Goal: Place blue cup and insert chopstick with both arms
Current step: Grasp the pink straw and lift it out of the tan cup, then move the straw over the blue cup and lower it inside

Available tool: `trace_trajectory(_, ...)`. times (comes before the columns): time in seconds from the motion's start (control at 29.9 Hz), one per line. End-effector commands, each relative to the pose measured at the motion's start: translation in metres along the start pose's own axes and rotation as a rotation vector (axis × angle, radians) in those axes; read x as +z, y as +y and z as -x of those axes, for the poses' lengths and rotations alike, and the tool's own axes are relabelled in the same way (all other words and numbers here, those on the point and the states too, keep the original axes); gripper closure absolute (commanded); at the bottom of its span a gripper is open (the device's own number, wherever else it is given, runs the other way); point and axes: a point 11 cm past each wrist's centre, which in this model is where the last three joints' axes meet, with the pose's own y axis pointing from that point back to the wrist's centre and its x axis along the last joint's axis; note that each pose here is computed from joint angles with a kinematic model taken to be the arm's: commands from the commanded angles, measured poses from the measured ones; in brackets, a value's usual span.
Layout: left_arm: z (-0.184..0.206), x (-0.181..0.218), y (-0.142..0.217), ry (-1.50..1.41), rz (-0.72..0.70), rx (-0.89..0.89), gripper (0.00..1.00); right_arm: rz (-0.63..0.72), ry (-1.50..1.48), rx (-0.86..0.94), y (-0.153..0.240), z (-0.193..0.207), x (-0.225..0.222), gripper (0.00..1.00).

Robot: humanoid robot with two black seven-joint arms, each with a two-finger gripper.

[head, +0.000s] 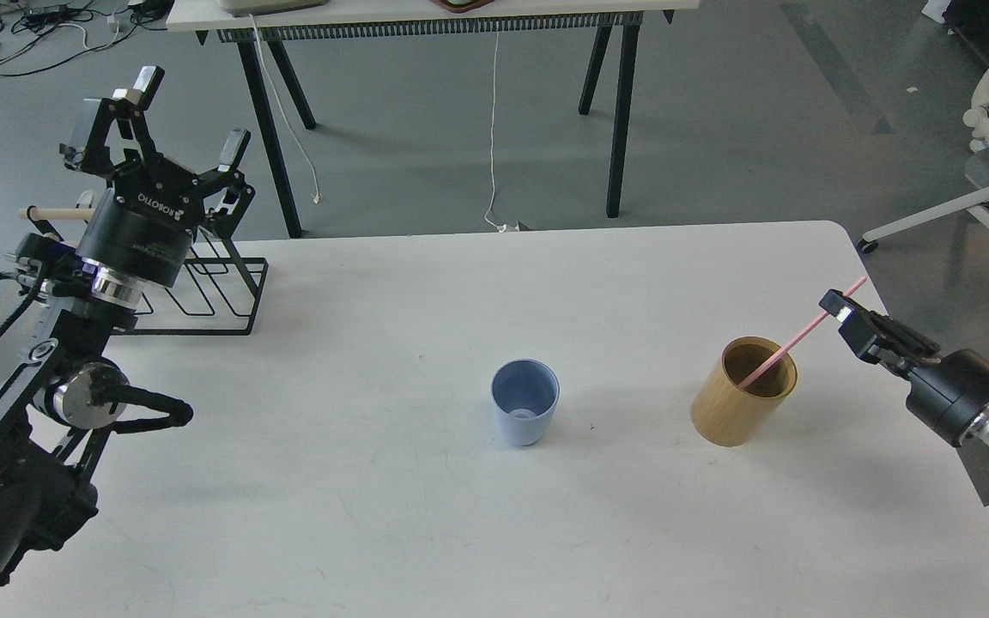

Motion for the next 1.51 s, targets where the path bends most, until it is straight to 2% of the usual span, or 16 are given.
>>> trace_trajectory(0.0, 0.003, -0.003, 0.000, 0.008, -0.001, -0.003, 0.01, 0.001, 0.019, 0.010, 0.002, -0.011, 0.000, 0.91)
trace_trajectory(0.33, 0.004, -0.004, -0.001, 0.012, -0.001, -0.003, 0.01, -0.044, 0.034, 0.009, 0.015, -0.030, -0.020, 0.91)
trace_trajectory(0.64, 0.004, -0.005, -0.001, 0.012, -0.002, -0.004, 0.01, -0.034, 0.092, 0.065, 0.022, -0.067, -0.019, 0.91)
trace_trajectory(1.0, 0.001, -0.005, 0.000, 0.011, -0.004, 0.004, 0.01, -0.189, 0.139, 0.131, 0.006, -0.111, -0.075, 0.92)
trace_trajectory(1.2, 0.000, -0.010, 0.002, 0.015, -0.016, 0.011, 0.01, -0.325, 0.162, 0.115, -0.021, -0.131, -0.117, 0.93)
trace_trajectory(1.3, 0.001, -0.013, 0.002, 0.021, -0.018, 0.014, 0.01, -0.428, 0.157, 0.052, -0.047, -0.124, -0.147, 0.94)
trace_trajectory(1.47, -0.001, -0.014, 0.003, 0.021, -0.022, 0.022, 0.01, -0.514, 0.194, -0.042, -0.083, -0.100, -0.174, 0.95)
